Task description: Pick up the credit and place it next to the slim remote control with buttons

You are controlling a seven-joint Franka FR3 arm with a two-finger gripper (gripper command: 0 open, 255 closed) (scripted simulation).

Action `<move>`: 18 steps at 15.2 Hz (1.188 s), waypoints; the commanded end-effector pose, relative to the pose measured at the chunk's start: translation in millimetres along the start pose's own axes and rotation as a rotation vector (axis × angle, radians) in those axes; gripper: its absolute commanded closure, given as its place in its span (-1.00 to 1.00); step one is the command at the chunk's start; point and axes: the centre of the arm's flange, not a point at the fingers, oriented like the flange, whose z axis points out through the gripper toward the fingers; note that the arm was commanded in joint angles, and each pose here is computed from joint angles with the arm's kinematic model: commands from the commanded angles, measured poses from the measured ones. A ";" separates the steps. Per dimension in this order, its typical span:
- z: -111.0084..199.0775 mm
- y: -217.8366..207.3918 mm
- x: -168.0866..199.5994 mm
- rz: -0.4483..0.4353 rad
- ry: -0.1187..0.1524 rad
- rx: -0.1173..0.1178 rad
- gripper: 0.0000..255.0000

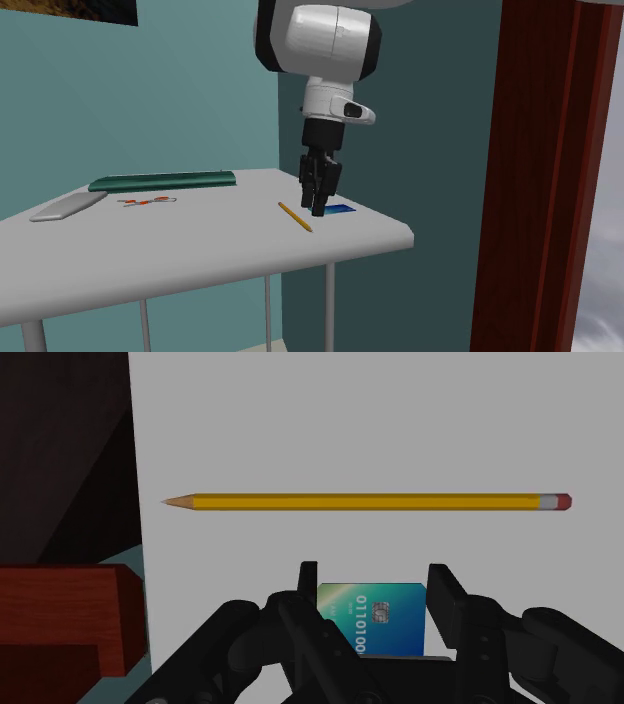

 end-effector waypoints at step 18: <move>-71.3 -4.9 -50.5 0.000 -0.001 -0.001 1.00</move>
